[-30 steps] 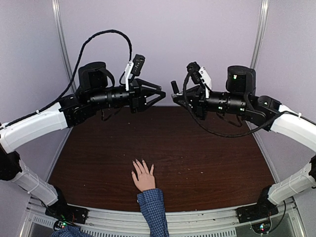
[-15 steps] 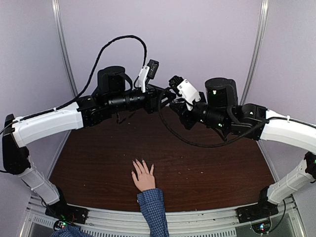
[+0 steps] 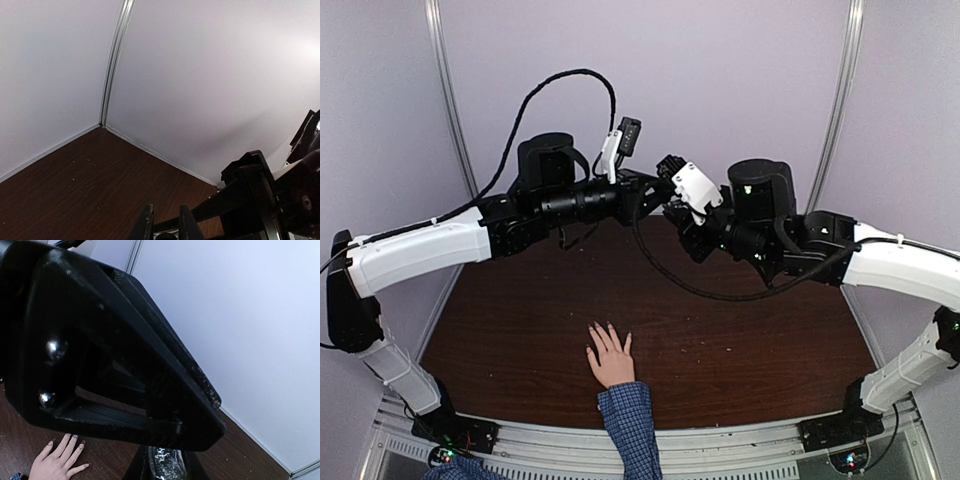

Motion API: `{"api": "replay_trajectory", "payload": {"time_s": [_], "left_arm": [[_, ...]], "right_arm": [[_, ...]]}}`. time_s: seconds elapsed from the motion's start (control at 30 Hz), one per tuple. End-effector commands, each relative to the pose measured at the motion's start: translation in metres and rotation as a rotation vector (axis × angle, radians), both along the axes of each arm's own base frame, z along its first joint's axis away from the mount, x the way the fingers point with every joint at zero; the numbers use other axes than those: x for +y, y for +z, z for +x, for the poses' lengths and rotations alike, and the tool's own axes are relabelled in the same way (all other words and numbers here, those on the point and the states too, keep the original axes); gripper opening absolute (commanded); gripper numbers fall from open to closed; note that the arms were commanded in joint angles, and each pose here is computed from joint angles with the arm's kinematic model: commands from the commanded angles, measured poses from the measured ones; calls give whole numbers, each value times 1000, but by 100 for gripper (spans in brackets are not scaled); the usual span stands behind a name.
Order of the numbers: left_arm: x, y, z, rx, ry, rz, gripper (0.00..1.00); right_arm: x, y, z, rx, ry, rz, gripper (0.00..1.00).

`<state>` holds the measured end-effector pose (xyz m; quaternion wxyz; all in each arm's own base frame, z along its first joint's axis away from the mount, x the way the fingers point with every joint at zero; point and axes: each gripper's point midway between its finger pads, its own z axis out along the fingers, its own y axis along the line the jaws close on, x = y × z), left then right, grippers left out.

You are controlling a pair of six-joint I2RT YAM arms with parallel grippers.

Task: Paint the nails
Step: Screw the nail polish bottle cap onto the nail polish bottle.

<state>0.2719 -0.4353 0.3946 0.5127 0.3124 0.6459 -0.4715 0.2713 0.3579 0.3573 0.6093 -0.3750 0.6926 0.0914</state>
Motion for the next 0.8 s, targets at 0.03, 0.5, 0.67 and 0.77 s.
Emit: {"api": "replay_trajectory", "payload": {"time_s": [0.03, 0.5, 0.67, 0.77], "left_arm": [[1, 20, -15, -87, -88, -66, 2], [-2, 26, -87, -219, -498, -31, 0], [0, 26, -111, -251, -656, -39, 0], [0, 25, -121, -252, -736, -48, 0]], "right_arm": [[5, 37, -24, -16, 175, 125, 0], [2, 83, -86, 86, 700, 344, 0], [1, 96, -107, 140, 890, 404, 0], [2, 106, -122, 172, 1018, 440, 0]]}}
